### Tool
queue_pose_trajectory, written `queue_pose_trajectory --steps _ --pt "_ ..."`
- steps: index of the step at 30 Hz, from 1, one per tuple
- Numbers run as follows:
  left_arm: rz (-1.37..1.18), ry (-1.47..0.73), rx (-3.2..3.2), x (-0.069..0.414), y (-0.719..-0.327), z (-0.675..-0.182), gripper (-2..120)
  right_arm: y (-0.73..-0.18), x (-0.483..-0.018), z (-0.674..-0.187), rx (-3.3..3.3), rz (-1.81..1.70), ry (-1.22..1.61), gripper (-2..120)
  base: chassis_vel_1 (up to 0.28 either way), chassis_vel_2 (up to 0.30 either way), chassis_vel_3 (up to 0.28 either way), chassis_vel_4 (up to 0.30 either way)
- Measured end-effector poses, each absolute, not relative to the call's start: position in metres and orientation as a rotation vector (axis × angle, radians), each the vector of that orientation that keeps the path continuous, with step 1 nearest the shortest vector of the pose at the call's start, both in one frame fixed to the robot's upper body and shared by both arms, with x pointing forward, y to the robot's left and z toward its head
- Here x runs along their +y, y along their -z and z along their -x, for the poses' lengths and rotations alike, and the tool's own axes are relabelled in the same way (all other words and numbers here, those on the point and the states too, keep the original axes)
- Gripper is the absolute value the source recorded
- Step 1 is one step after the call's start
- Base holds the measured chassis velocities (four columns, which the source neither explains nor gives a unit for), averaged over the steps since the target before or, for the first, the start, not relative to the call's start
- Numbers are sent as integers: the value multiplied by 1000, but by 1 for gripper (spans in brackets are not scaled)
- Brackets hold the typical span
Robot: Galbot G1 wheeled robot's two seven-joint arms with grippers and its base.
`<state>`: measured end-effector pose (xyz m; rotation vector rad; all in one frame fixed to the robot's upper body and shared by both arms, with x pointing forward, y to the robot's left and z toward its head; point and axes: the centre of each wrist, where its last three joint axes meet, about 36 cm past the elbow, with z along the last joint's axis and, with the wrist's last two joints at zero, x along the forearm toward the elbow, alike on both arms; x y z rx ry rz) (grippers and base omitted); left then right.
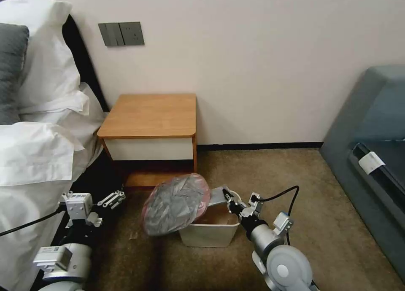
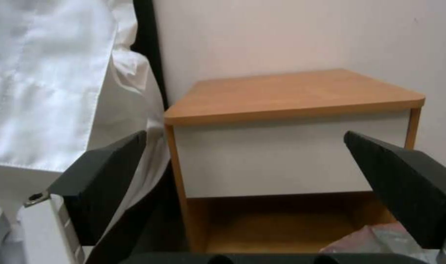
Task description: Pick up the garbage bag from the table and place it over the trash can.
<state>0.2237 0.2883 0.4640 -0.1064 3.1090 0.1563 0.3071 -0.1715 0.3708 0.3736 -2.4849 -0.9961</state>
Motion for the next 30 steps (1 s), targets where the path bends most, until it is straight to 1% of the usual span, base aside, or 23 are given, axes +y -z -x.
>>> queue_pose_trajectory --steps 3,5,6,7,9,10,13,14,18,19,21,23,25,26,27,28,29,30 --pt "106 -153 3111 288 -462 -225 100 -369 -173 -304 -2474 -373 987 0 0 0 0 0" --pt "105 -148 3114 288 -460 -226 100 -368 -176 -299 -2473 -377 969 13 0 0 0 0" --pt "105 -146 3116 288 -459 -226 100 -367 -176 -297 -2473 -375 961 16 0 0 0 0" --pt "105 -146 3116 288 -459 -226 100 -367 -176 -297 -2473 -375 961 16 0 0 0 0" --pt "104 -141 3119 288 -456 -228 100 -369 -179 -296 -2480 -370 953 26 0 0 0 0" --pt "104 -141 3119 288 -456 -228 100 -369 -179 -296 -2480 -370 953 26 0 0 0 0" --pt "103 -133 3122 288 -452 -230 100 -370 -181 -297 -2504 -339 925 42 0 0 0 0" --pt "103 -133 3122 288 -452 -230 100 -370 -181 -297 -2504 -339 925 42 0 0 0 0" --pt "106 -128 3121 289 -450 -233 100 -379 -183 -295 -2531 -300 896 61 0 0 0 0" --pt "106 -128 3121 289 -450 -233 100 -379 -183 -295 -2531 -300 896 61 0 0 0 0" --pt "105 -127 3120 289 -450 -234 100 -382 -183 -294 -2538 -298 890 71 0 0 0 0" --pt "105 -127 3120 289 -450 -234 100 -382 -183 -294 -2539 -297 889 72 0 0 0 0" --pt "102 -126 3119 289 -450 -234 100 -392 -184 -294 -2563 -280 880 84 0 0 0 0" --pt "102 -126 3119 289 -450 -234 100 -392 -184 -294 -2563 -280 880 84 0 0 0 0" --pt "96 -122 3121 288 -450 -234 100 -399 -185 -294 -2580 -278 878 90 0 0 0 0" --pt "96 -122 3121 288 -450 -234 100 -399 -185 -294 -2580 -278 878 90 0 0 0 0" --pt "81 -117 3122 285 -450 -234 100 -406 -186 -294 -2596 -282 874 96 0 0 0 0" --pt "59 -109 3121 282 -452 -235 100 -412 -185 -293 -2617 -288 867 99 0 0 0 0"
